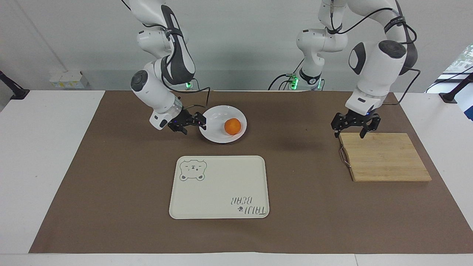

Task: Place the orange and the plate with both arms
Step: 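Release the orange onto the plate while the right gripper reaches the plate, then grip the plate rim with the right gripper while the left gripper withdraws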

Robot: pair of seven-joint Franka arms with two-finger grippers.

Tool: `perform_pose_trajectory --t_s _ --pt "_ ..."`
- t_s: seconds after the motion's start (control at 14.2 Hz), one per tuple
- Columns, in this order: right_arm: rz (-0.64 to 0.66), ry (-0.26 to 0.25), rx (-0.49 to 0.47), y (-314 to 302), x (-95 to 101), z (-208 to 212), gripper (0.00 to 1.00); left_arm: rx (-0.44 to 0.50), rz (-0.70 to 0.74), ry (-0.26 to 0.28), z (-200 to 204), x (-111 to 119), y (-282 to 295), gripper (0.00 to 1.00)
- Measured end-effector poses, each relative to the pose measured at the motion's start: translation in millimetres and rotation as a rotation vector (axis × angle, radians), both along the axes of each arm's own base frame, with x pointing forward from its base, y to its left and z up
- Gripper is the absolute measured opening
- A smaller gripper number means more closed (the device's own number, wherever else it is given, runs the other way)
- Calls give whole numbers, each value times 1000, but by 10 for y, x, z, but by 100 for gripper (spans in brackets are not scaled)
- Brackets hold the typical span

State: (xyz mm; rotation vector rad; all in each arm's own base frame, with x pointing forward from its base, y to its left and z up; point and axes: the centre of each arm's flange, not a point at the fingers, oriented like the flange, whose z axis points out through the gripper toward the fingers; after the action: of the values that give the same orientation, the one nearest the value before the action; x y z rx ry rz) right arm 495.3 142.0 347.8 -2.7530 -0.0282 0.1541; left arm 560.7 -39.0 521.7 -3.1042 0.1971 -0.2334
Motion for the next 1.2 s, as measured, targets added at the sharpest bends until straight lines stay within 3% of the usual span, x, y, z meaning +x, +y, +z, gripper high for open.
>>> perform_pose_trajectory --t_s 0.14,0.35,0.57,1.2 --pt "0 13 21 -32 -53 -76 100 12 -23 11 432 7 257 100" --pt "-30 10 134 -119 -180 -285 100 21 -24 5 969 -30 537 100" --pt "-42 7 217 -159 -394 -554 100 20 -24 48 1218 -35 548 100" --pt "-111 22 299 -116 -665 -681 100 9 21 103 1009 107 507 100"
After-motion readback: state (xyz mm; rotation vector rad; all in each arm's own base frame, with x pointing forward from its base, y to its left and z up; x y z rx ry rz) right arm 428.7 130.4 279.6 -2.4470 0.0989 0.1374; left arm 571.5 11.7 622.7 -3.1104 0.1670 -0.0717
